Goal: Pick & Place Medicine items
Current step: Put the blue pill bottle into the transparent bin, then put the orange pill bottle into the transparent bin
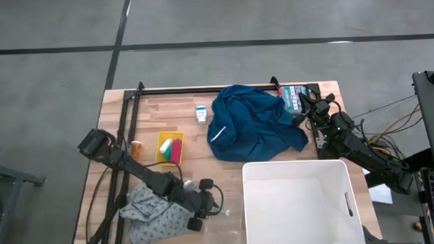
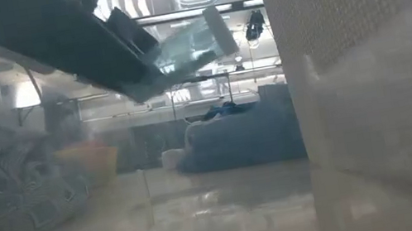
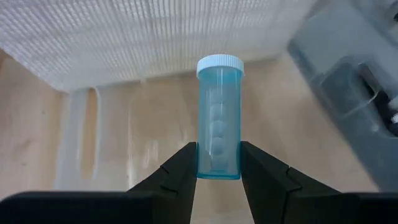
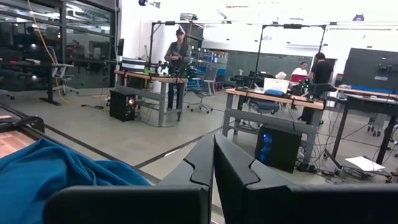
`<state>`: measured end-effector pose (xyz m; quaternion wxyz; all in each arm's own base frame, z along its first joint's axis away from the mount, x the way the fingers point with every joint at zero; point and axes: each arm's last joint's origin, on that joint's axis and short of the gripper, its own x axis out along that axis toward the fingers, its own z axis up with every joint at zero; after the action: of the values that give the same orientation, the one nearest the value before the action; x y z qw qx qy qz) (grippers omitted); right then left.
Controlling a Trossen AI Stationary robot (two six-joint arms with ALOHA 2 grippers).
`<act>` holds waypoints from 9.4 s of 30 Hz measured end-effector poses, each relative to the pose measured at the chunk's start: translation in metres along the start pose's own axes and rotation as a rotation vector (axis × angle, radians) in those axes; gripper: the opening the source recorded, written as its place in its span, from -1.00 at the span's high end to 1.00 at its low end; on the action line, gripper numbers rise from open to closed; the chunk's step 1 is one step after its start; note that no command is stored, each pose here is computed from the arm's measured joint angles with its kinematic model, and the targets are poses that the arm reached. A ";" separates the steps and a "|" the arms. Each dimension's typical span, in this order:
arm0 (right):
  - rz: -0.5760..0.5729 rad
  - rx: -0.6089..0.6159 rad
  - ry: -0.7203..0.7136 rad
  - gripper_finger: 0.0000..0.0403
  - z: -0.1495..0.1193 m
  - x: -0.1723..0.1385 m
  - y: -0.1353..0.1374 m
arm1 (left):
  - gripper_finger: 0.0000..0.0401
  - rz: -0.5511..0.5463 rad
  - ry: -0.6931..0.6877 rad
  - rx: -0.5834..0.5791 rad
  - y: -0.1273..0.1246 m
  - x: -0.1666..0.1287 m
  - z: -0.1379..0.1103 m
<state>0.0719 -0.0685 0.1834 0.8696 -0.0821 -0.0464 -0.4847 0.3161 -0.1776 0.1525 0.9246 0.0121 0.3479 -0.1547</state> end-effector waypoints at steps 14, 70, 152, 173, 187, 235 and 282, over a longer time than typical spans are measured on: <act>0.000 -0.002 0.005 0.96 0.000 0.000 0.000 | 0.40 0.022 0.129 0.085 -0.003 0.001 0.018; 0.000 -0.002 0.006 0.96 -0.001 0.000 0.000 | 0.35 0.076 0.494 -0.005 0.023 0.025 0.031; 0.001 -0.002 0.006 0.96 -0.001 0.000 0.000 | -0.13 0.503 0.282 -0.200 0.037 -0.087 0.100; 0.001 -0.002 0.006 0.96 -0.001 0.000 0.000 | -0.15 0.867 0.383 -0.513 0.047 -0.109 0.074; 0.001 -0.002 0.006 0.96 -0.001 0.000 0.000 | -0.15 1.066 0.456 -0.720 0.049 -0.128 0.060; 0.001 -0.002 0.006 0.96 -0.001 0.000 0.000 | -0.16 1.089 0.560 -1.035 0.111 -0.228 -0.044; 0.001 -0.002 0.006 0.96 -0.001 0.000 0.000 | -0.18 1.046 0.849 -1.382 0.190 -0.238 -0.102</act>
<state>0.0722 -0.0688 0.1830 0.8698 -0.0817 -0.0435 -0.4847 0.1378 0.0827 0.2134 0.4768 -0.3265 0.6180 0.5331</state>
